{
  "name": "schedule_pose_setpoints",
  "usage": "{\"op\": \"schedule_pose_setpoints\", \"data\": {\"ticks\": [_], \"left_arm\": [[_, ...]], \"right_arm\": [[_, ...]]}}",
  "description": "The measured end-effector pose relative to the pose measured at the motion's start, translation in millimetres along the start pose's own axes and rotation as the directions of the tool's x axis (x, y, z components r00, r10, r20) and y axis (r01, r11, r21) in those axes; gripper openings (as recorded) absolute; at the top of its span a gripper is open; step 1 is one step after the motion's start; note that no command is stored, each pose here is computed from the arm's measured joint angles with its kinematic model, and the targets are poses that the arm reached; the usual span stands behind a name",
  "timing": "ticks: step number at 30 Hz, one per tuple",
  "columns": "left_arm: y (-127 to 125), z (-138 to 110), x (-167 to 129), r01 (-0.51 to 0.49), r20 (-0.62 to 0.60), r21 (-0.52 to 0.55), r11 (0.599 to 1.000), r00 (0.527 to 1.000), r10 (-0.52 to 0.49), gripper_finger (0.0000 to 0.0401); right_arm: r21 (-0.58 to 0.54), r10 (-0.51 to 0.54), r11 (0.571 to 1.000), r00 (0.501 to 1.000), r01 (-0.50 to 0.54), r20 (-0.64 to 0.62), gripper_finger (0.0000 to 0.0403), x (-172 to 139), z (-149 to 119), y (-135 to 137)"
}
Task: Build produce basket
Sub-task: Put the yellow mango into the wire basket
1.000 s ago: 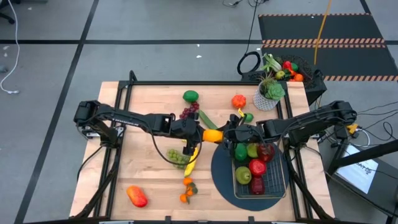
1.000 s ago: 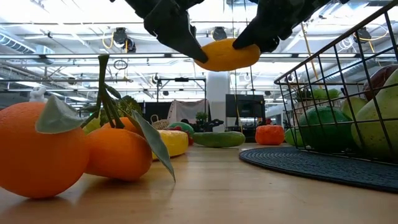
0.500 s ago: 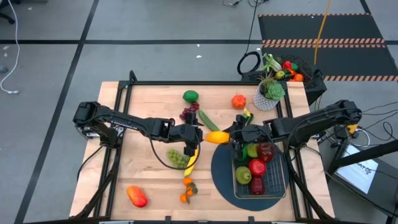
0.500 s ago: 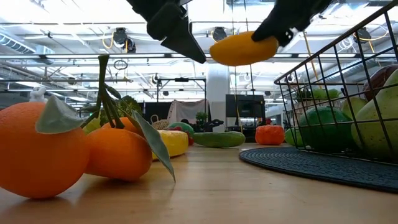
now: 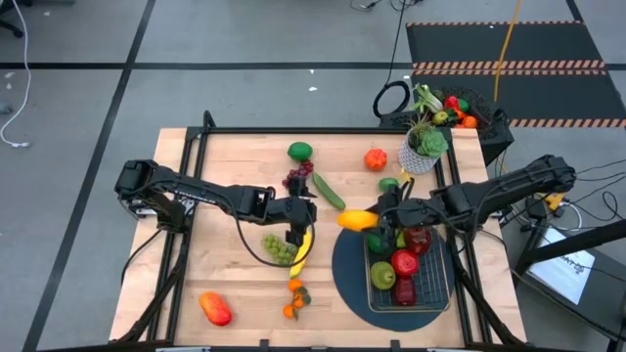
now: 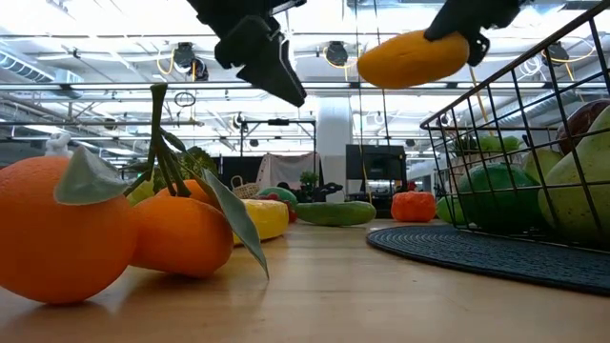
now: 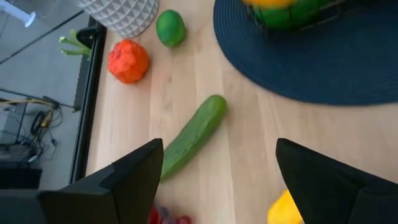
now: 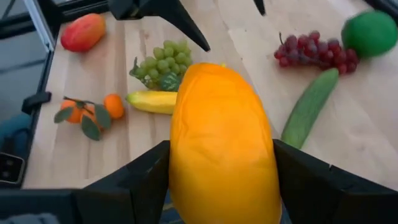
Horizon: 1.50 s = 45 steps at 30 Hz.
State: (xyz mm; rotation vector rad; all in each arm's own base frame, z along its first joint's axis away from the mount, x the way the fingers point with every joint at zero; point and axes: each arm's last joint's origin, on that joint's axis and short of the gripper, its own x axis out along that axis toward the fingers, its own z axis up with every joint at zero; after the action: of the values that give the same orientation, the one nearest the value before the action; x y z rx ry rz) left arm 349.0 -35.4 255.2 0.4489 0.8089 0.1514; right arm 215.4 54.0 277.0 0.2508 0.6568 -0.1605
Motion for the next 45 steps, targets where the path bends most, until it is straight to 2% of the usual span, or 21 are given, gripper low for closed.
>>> {"op": "schedule_pose_setpoints", "data": {"ticks": [4, 8, 12, 17, 21, 25, 30, 34, 39, 45], "left_arm": [[-0.8, -3.8, -0.1, 0.004, -0.038, -0.01, 1.0, 0.999, -0.004, 0.0312], [-1.7, -8.0, -0.3, 0.011, -0.079, -0.03, 0.999, 0.997, -0.013, 0.0312], [-2.4, -10.5, -0.6, 0.014, -0.104, -0.049, 0.999, 0.994, -0.019, 0.0312], [-2.8, -13.0, -1.2, 0.013, -0.127, -0.085, 0.996, 0.992, -0.023, 0.0312], [-3.9, -17.6, -2.0, 0.01, -0.172, -0.129, 0.992, 0.984, -0.032, 0.0312], [-8.3, -24.7, -5.1, 0.008, -0.246, -0.165, 0.986, 0.968, -0.049, 0.0312], [-17.7, -28.0, -10.4, 0.015, -0.29, -0.181, 0.983, 0.955, -0.068, 0.0312], [-25.8, -26.5, -14.2, 0.03, -0.283, -0.172, 0.985, 0.956, -0.079, 0.0312], [-35.0, -24.6, -18.5, 0.048, -0.273, -0.162, 0.986, 0.958, -0.091, 0.0312], [-41.6, -23.4, -21.8, 0.065, -0.264, -0.14, 0.988, 0.959, -0.1, 0.0312]], "right_arm": [[0.092, -0.015, 0.996, 1.0, 0.017, -0.024, 0.0251, -3.8, -2.8, -2.6], [0.211, -0.044, 0.975, 0.993, 0.067, -0.113, 0.0251, -5.3, -13.0, -3.3], [0.257, -0.017, 0.965, 0.989, 0.054, -0.144, 0.0251, -10.4, -20.3, 5.0], [0.239, 0.046, 0.971, 0.994, -0.021, -0.1, 0.0248, -27.0, -22.7, 21.1], [0.238, 0.055, 0.971, 0.993, -0.03, -0.1, 0.0245, -41.3, -30.0, 28.7], [0.269, 0.027, 0.963, 0.984, 0.023, -0.178, 0.0244, -50.5, -45.2, 30.8], [0.306, -0.05, 0.942, 0.957, 0.14, -0.286, 0.0243, -57.0, -61.7, 28.0], [0.326, -0.119, 0.92, 0.949, 0.215, -0.291, 0.0243, -56.1, -66.7, 27.3], [0.283, -0.165, 0.924, 0.935, 0.258, -0.315, 0.0246, -45.2, -71.3, 33.0], [0.225, -0.191, 0.931, 0.911, 0.286, -0.366, 0.0283, -33.0, -77.7, 39.7]]}}
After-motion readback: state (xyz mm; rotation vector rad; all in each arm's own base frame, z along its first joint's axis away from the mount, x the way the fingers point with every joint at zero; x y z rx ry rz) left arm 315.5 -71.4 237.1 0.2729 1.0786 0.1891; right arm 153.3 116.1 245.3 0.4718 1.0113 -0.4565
